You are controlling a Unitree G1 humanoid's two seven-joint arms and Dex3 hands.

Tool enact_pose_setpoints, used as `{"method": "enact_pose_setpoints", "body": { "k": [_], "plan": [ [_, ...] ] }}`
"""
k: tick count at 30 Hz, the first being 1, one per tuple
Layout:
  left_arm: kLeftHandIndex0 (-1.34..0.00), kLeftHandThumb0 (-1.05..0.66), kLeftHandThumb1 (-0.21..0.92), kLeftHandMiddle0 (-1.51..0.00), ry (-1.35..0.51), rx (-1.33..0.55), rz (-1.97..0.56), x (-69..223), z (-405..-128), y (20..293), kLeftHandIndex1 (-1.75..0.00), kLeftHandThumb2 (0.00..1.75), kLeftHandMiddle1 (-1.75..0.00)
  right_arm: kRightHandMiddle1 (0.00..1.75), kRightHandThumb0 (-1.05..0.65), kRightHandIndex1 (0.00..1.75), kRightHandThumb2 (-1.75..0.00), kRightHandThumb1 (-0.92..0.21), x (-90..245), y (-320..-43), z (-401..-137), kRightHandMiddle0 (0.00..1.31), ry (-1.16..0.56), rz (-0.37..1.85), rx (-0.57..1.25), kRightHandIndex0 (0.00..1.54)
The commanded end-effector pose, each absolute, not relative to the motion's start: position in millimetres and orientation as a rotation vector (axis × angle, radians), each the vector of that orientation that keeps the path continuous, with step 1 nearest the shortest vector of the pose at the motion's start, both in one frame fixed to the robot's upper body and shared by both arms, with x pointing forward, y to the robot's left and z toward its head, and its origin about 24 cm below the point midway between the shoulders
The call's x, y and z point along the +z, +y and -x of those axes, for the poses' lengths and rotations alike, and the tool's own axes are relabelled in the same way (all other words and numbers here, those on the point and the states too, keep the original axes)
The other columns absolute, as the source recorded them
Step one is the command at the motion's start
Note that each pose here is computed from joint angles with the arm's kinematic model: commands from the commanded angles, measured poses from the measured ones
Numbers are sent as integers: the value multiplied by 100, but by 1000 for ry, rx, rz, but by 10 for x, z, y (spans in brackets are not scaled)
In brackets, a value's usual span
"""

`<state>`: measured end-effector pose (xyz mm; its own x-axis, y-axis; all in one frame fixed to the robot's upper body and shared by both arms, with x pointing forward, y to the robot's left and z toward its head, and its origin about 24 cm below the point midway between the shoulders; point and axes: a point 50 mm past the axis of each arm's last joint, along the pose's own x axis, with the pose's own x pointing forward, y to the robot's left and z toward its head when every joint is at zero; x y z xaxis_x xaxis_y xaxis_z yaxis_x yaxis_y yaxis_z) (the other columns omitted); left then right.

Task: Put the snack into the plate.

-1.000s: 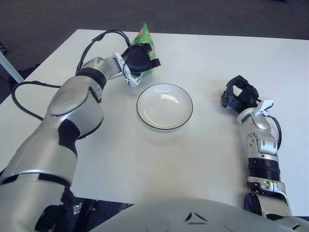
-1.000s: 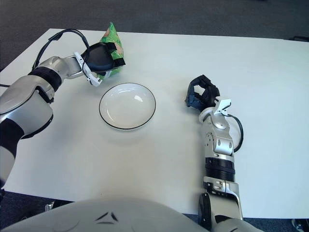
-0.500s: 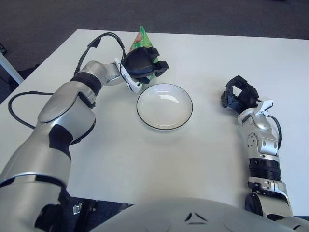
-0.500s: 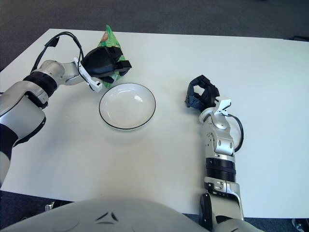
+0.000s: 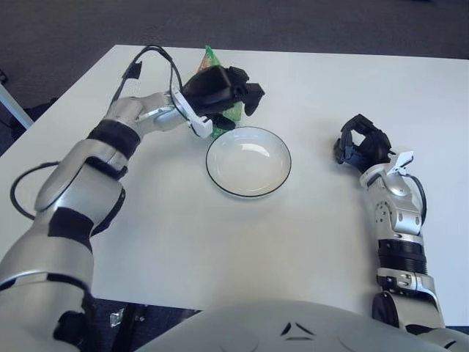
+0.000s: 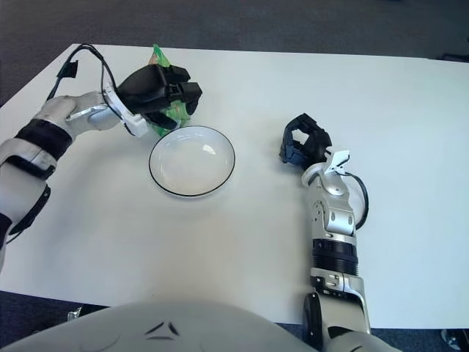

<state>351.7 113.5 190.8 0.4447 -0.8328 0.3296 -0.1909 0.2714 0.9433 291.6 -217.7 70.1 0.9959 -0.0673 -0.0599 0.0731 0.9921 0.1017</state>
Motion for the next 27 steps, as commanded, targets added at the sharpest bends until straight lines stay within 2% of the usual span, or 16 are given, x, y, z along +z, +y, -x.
{"method": "enact_pose_setpoints", "body": {
  "k": [1,7,18,22,23,24,26,27],
  "plan": [
    [-52,0,15,-79,-1010,-555,-1196,1833,-3456,1231,-175,147,-160,175,-47,175,-126,-37,372,-2180,-2805,58,211,-123,-79,127],
    [-54,0,12,-80,-995,-467,-1124,1836,-3433,1307,-175,150,-160,175,-47,175,-125,-37,374,-2186,-2813,57,218,-110,-68,127],
    [-57,0,9,-78,-992,-283,-1188,1954,-3575,1376,-173,158,-173,175,-47,175,-125,-38,359,-2213,-2822,57,227,-95,-52,128],
    [-54,-1,14,-75,-987,-258,-1228,1988,-3611,1395,-169,151,-174,175,-47,175,-124,-38,360,-2214,-2823,57,226,-91,-50,128],
    [-50,-1,18,-72,-961,-238,-1277,2018,-3690,1427,-170,146,-174,175,-47,175,-124,-38,358,-2215,-2820,57,226,-89,-49,128],
    [-42,-1,33,-61,-942,-222,-1312,2042,-3744,1451,-172,128,-170,175,-47,175,-125,-38,356,-2216,-2819,57,226,-88,-49,128],
    [-33,-1,47,-51,-908,-215,-1379,2082,-3829,1485,-173,111,-167,175,-47,175,-125,-38,354,-2219,-2817,57,227,-86,-48,128],
    [-29,-13,62,-37,-897,-219,-1407,2097,-3857,1495,-173,90,-158,175,-47,175,-125,-38,353,-2220,-2817,57,228,-85,-47,127]
  ]
}}
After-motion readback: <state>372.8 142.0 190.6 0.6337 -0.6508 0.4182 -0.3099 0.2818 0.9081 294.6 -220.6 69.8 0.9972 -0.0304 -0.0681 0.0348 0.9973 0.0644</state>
